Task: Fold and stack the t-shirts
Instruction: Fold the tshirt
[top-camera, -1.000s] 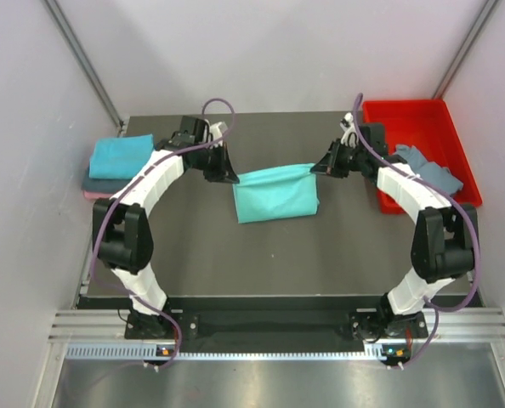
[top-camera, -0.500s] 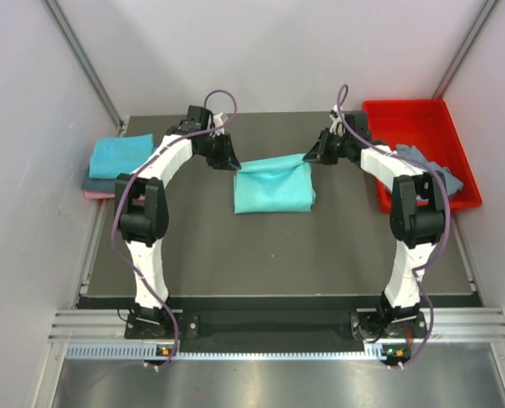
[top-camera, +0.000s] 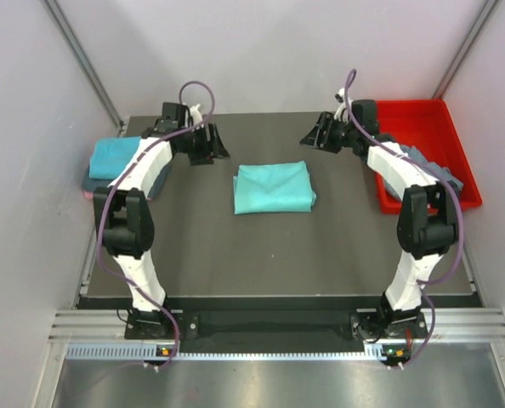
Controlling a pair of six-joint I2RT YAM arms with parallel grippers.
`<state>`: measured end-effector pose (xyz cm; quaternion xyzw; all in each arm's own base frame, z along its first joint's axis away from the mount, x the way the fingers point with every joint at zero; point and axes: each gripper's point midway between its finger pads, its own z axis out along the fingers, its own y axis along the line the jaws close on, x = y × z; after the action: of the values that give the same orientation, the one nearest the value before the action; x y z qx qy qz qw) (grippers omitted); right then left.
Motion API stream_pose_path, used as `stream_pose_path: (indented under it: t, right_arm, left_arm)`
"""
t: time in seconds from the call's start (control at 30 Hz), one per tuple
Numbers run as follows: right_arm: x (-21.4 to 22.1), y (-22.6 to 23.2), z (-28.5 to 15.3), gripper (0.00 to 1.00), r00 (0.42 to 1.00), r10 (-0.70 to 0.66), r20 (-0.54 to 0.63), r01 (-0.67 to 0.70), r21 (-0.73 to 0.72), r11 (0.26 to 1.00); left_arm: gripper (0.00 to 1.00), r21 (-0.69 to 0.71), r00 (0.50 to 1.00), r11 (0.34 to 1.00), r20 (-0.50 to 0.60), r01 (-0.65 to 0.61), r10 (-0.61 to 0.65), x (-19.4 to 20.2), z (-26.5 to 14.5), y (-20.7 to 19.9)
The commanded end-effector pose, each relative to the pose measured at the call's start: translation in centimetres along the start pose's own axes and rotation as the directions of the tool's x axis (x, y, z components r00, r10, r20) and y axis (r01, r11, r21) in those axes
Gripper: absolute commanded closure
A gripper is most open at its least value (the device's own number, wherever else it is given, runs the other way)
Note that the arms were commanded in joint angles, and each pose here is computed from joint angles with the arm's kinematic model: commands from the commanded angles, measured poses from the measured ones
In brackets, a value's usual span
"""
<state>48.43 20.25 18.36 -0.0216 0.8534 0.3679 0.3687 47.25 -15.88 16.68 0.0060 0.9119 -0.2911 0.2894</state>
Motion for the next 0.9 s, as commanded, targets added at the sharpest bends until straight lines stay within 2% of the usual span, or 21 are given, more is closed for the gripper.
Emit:
stream_pose_path:
  t: [0.0,0.17,0.37,0.73,0.87]
  right_arm:
    - [1.2,2.4,-0.6,0.46,1.0,-0.001,-0.012,0.001,-0.07,0.998]
    - [6.2,0.6,0.7,0.48,0.992,0.046,-0.12,-0.051,-0.042,0.998]
    - [9.7,0.1,2.4,0.48,0.978,0.061,-0.2,-0.069,-0.036,0.997]
    - [13.1,-1.0,4.6,0.48,0.955,0.079,-0.285,-0.086,-0.014,0.996]
    - [14.1,-2.1,4.6,0.48,0.951,0.077,-0.3,-0.076,0.016,0.997]
  left_arm:
    - [0.29,0.055,0.991,0.99,-0.055,0.127,-0.124,3.1,-1.3,0.7]
    - [0.27,0.116,0.953,0.954,-0.157,0.277,-0.258,6.1,-0.5,1.6]
    - [0.27,0.145,0.922,0.923,-0.213,0.357,-0.323,7.4,1.9,2.3]
    - [0.27,0.127,0.881,0.895,-0.28,0.428,-0.382,9.0,5.7,4.5]
    - [0.28,0.149,0.87,0.882,-0.302,0.446,-0.389,9.4,6.4,4.1]
